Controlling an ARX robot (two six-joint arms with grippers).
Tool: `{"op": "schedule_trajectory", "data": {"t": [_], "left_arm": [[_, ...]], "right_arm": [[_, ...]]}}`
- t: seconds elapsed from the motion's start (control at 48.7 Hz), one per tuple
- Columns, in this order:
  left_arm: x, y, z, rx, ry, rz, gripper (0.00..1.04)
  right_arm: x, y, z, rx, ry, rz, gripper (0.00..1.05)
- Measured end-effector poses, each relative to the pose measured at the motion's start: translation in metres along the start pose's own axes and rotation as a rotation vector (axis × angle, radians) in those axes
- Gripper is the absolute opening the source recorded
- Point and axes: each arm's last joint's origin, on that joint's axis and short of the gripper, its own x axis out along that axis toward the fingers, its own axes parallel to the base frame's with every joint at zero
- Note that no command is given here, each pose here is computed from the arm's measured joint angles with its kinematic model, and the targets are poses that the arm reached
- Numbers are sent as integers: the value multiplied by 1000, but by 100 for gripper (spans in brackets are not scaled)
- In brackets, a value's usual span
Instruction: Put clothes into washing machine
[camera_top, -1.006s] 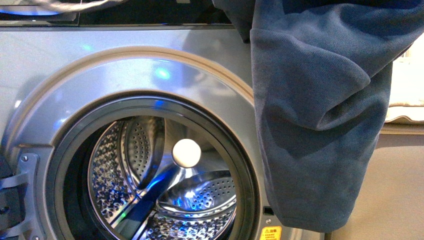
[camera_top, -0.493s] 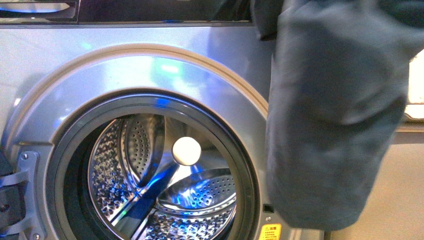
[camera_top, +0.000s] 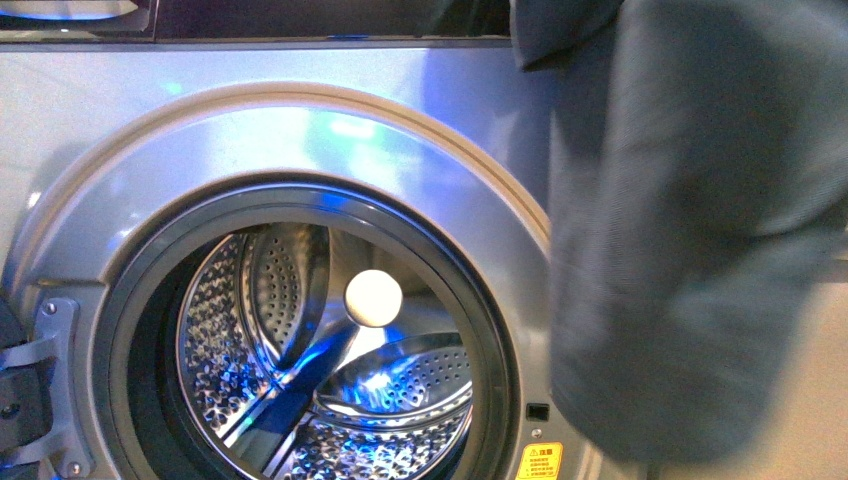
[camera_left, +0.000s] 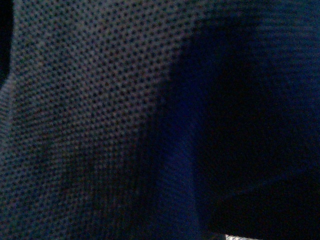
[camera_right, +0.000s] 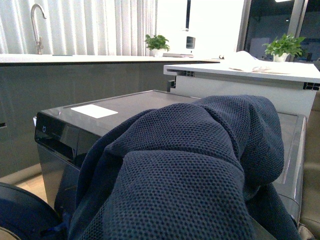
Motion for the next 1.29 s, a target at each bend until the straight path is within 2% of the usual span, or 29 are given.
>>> {"op": "schedule_trajectory", "data": {"t": [0.329,0.575,0.698,0.801,0.904,0.986,1.109,1.294], "left_arm": [[31,6,7,-51,-35,212,98],[39,11,2,-51,13,254,98],[40,14,-2,-47,24,296,80],[40,18,-3,-57,28,323,61],[40,21,-4,-71,30,349,47],[40,23,-4,-75,30,363,35],[40,29,-7,-76,30,399,17],[38,40,-20,-62,54,430,14]], "right_arm": [[0,0,0,0,-1,0,11],[0,0,0,0,-1,-3,11],[0,0,0,0,-1,-3,11],[0,0,0,0,0,-3,11],[1,0,-1,1,1,-3,11],[1,0,-1,-1,2,-3,22],[0,0,0,-2,-3,0,45],[-1,0,1,-3,-4,1,77]]}}
